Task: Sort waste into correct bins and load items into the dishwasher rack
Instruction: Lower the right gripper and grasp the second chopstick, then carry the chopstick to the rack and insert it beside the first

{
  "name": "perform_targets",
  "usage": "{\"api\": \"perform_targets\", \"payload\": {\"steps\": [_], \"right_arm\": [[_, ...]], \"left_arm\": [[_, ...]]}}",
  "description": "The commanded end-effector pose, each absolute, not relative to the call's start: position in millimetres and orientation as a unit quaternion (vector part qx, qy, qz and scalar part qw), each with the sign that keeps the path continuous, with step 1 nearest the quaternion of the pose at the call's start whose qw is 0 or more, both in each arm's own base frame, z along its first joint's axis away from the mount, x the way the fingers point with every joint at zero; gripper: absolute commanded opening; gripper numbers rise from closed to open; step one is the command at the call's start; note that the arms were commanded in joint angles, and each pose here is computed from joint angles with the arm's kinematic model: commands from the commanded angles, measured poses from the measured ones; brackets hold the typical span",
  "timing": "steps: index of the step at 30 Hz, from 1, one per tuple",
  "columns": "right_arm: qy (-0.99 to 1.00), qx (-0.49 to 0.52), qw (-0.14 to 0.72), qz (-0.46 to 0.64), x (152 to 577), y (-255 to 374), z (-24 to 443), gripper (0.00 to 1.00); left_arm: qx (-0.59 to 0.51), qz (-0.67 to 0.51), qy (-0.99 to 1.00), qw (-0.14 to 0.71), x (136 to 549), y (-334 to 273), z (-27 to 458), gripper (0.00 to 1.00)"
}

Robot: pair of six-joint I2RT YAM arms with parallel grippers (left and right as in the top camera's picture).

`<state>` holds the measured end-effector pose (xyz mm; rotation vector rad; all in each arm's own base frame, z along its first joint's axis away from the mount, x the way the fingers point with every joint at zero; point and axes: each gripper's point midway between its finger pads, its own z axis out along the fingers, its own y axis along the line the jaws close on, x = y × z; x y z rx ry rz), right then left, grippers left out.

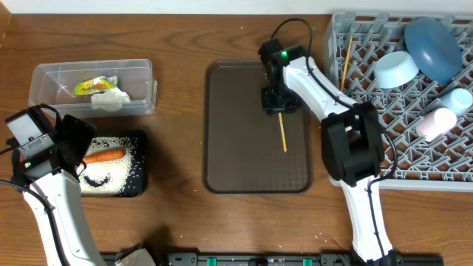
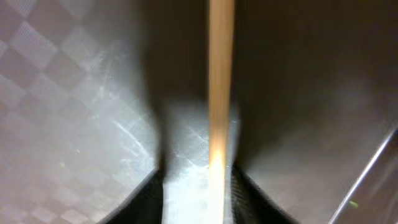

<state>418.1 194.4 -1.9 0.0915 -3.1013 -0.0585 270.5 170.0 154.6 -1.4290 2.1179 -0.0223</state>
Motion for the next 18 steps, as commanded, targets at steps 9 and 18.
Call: {"api": "perform_targets", "payload": {"steps": [9, 18], "right_arm": [[-0.998, 0.017, 0.064, -0.014, 408, 179, -21, 0.01], [-0.996, 0.02, -0.059, -0.059, 447, 157, 106, 0.01]], "left_arm": [[-0.531, -0.001, 0.793, 0.297, 270, 173, 161, 0.98], [-0.531, -0.001, 0.793, 0.297, 270, 173, 161, 0.98]]}}
